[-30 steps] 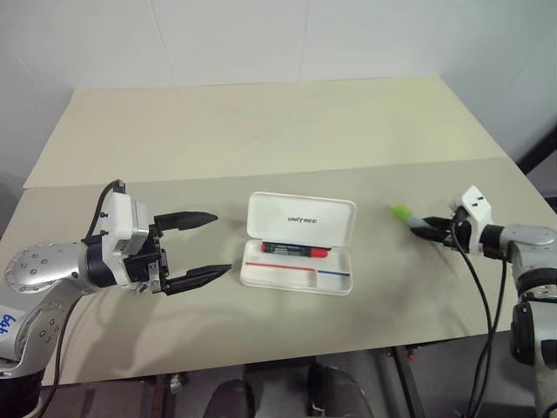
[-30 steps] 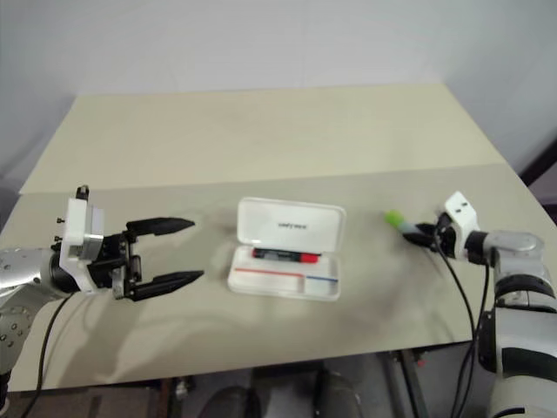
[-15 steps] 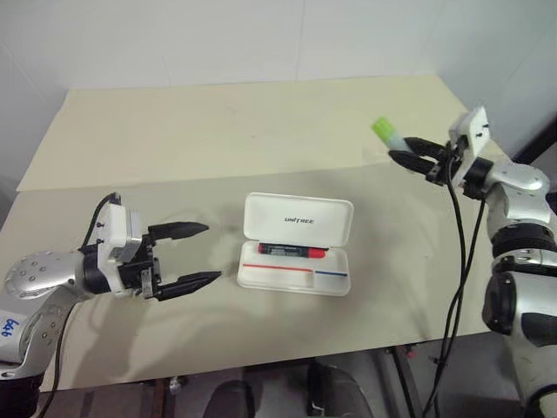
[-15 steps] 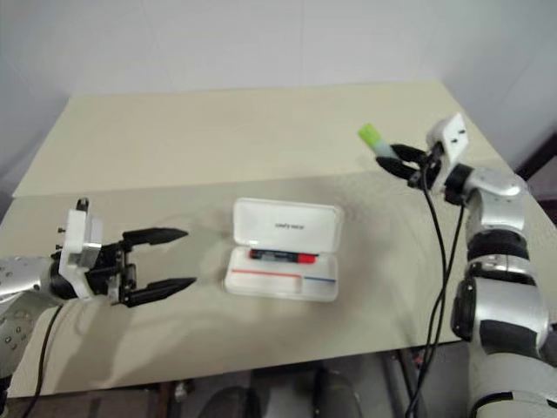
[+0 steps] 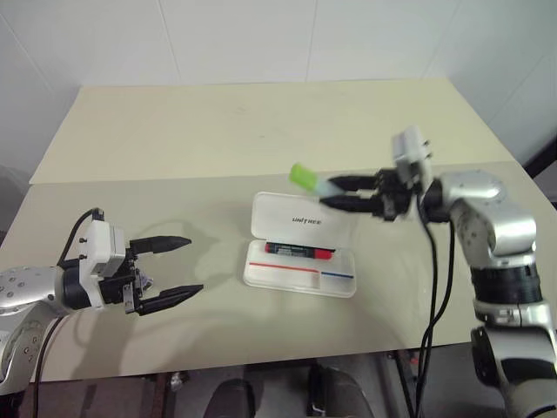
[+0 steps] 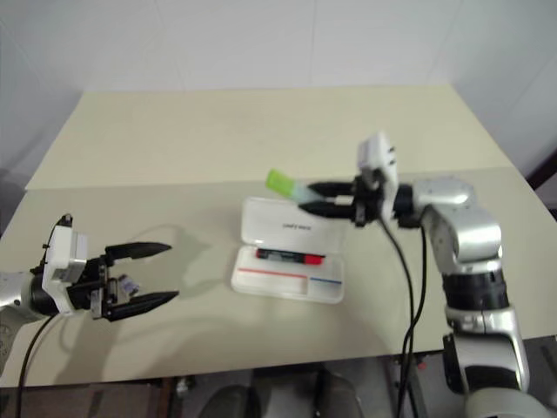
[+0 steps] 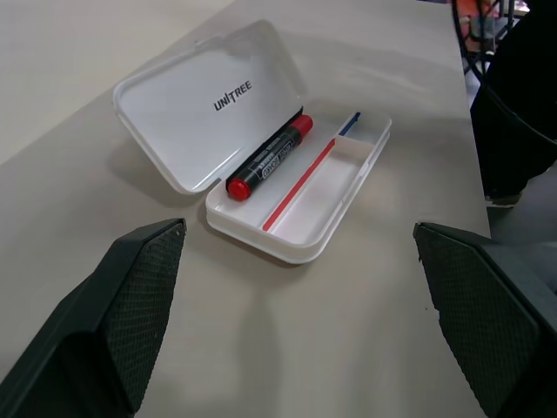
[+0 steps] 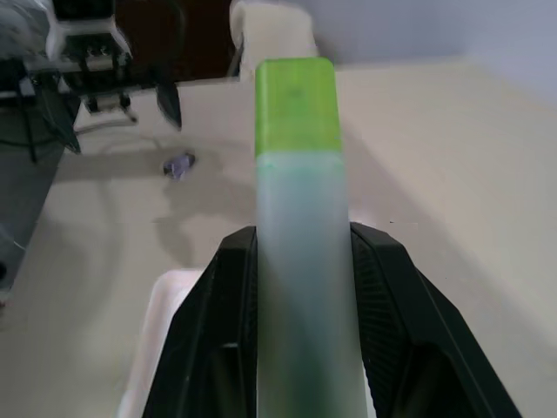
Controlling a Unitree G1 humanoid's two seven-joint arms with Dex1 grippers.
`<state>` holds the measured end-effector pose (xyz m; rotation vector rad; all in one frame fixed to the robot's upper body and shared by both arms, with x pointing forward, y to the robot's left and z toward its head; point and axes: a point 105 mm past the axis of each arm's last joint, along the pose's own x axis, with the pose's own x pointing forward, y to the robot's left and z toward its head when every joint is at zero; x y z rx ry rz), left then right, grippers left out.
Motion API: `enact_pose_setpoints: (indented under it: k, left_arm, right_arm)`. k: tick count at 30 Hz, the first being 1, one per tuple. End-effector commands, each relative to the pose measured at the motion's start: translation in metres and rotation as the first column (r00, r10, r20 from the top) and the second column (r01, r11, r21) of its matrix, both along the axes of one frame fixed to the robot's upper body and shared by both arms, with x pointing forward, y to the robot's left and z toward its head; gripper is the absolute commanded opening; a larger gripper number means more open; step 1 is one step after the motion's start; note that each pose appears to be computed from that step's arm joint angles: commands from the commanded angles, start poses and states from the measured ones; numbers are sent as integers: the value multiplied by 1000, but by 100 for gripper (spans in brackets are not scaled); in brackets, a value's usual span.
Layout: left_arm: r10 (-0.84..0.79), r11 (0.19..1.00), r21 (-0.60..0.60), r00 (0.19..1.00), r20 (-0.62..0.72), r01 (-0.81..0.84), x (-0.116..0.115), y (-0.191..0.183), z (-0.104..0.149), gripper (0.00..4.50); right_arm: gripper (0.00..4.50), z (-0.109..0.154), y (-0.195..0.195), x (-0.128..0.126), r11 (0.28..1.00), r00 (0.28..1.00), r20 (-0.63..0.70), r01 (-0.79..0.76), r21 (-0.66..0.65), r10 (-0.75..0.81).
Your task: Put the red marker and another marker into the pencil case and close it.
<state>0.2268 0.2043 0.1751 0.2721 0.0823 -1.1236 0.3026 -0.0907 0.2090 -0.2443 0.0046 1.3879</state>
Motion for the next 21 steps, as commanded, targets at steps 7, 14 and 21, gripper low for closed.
enact_pose_setpoints:
  k: [7, 14, 21]
  left_arm:
    - [-11, 1000, 18, 998, 58, 10, -1, 0, 8, 450]
    - [-41, 999, 1, 998, 48, 41, 3, -7, 8, 450]
    - [-50, 999, -9, 997, 51, 51, 7, -11, 9, 450]
  right_arm:
    - [110, -46, 17, -20, 986, 999, -25, 20, -163, -25]
    - [110, -70, 38, -28, 973, 998, -60, -10, -233, -4]
    - [110, -73, 59, -33, 972, 998, -59, -37, -231, 24]
